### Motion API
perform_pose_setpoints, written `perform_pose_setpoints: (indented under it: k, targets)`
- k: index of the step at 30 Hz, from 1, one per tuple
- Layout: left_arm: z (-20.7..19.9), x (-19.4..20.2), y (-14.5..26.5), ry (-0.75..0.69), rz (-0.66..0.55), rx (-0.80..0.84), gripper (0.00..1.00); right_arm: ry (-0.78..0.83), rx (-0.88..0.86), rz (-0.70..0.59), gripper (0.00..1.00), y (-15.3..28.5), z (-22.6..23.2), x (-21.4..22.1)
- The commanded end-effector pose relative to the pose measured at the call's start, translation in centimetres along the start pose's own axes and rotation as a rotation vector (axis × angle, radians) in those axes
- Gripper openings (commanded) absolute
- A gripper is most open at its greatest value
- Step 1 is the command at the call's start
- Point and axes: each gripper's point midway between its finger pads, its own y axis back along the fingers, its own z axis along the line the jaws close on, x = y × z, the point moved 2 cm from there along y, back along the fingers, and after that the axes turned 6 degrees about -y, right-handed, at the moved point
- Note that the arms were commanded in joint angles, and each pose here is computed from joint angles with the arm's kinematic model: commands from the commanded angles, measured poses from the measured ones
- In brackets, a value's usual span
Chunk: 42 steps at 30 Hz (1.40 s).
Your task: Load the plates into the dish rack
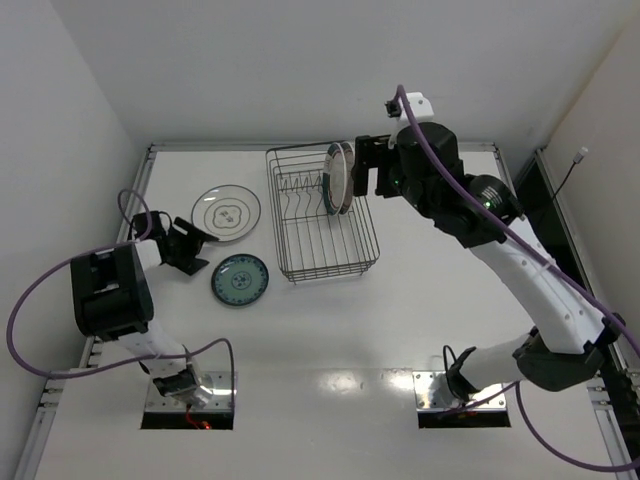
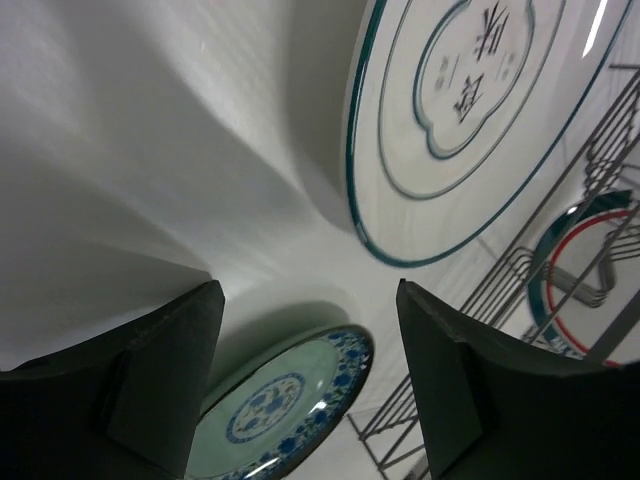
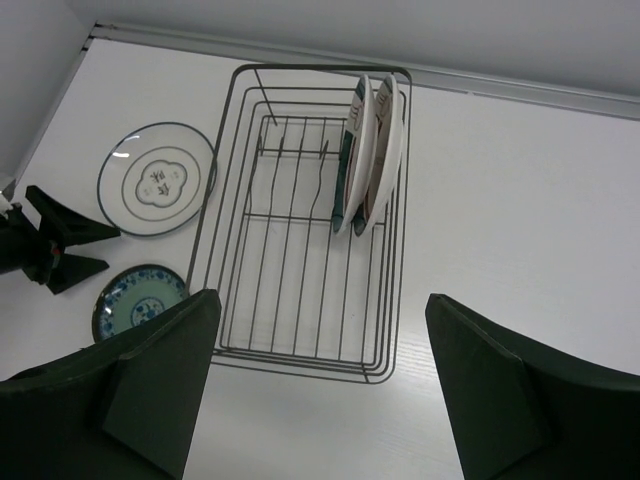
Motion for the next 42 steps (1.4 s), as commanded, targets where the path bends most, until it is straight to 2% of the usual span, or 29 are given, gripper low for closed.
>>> perform_pose_setpoints:
  k: [1, 4, 8, 12, 13, 16, 18, 22, 23, 26, 27, 30, 31, 32, 33, 34, 36, 39, 40, 42]
  targets:
    - [-1.5, -3.4, -1.2, -0.001, -0.070, 0.066, 0.68, -0.028, -0.035, -0.054, 0.81, 2.2, -0.3, -1.8]
    - [-1.0, -4.0, -2.9, 0.002, -0.048, 0.046, 0.67, -0.022, -0.021, -0.021, 0.81, 2.2, -0.7, -0.7]
    - [-1.0, -5.2, -4.8, 0.015, -0.042, 0.041, 0.58, -0.024, -0.012, -0.022, 0.81, 2.9, -1.4, -0.8]
    - [-1.6, -6.0, -5.9, 0.013, -0.025, 0.063, 0.34, -0.021, 0.010, -0.013, 0.81, 3.5, -2.2, -0.8]
    - [-0.9, -5.9, -6.0, 0.028, -0.016, 0.048, 0.20, -0.023, 0.028, -0.017, 0.81, 3.6, -2.7, -1.0]
    - [-1.2, -6.1, -5.7, 0.024, -0.023, 0.054, 0.00, -0.017, 0.062, -0.028, 0.82, 4.0, -3.6, -1.2]
    - [-1.2, -6.3, -5.2, 0.007, -0.029, 0.065, 0.00, -0.017, 0.062, -0.028, 0.82, 4.0, -3.6, -1.2]
    - [-3.8, -8.2, -1.7, -0.016, -0.080, 0.166, 0.00, -0.013, 0.026, 0.019, 0.85, 2.8, -3.0, -0.4]
    - [-6.0, -8.6, 0.4, -0.053, -0.104, 0.234, 0.00, -0.009, 0.003, 0.039, 0.85, 2.5, -2.5, 0.0]
    - [-9.2, -9.0, 4.7, -0.094, -0.138, 0.345, 0.00, -0.036, -0.071, 0.057, 0.88, 1.7, -1.2, -0.2]
    - [-11.4, -9.3, 7.5, -0.143, -0.186, 0.405, 0.00, -0.053, -0.090, 0.061, 0.88, 0.9, -0.9, -0.3]
    - [-14.2, -8.2, 11.6, -0.197, -0.191, 0.515, 0.00, -0.080, -0.241, 0.103, 0.88, -0.1, 1.4, 0.0]
    - [-14.9, -7.3, 13.6, -0.212, -0.207, 0.550, 0.00, -0.101, -0.260, 0.133, 0.88, -1.1, 1.5, 0.7]
    - [-16.0, -6.1, 14.4, -0.223, -0.197, 0.592, 0.00, -0.116, -0.355, 0.174, 0.88, -1.2, 2.8, 1.3]
    - [-16.7, -4.9, 15.3, -0.240, -0.180, 0.638, 0.00, -0.147, -0.418, 0.159, 0.88, -1.4, 3.6, 0.8]
    - [-16.4, -3.3, 15.2, -0.230, -0.150, 0.659, 0.00, -0.172, -0.439, 0.203, 0.88, -2.7, 3.4, 2.1]
    - [-18.5, -0.6, 17.9, -0.251, -0.139, 0.788, 0.00, -0.241, -0.582, 0.251, 0.90, -3.3, 4.9, 3.1]
    - [-19.3, 3.5, 19.0, -0.290, -0.059, 0.860, 0.00, -0.341, -0.667, 0.332, 0.92, -4.9, 4.8, 5.4]
    - [-19.2, 4.4, 18.6, -0.292, -0.030, 0.859, 0.00, -0.388, -0.720, 0.310, 0.92, -5.1, 5.0, 4.7]
    - [-19.8, 6.2, 19.1, -0.327, 0.002, 0.892, 0.00, -0.444, -0.713, 0.362, 0.92, -6.9, 4.3, 7.0]
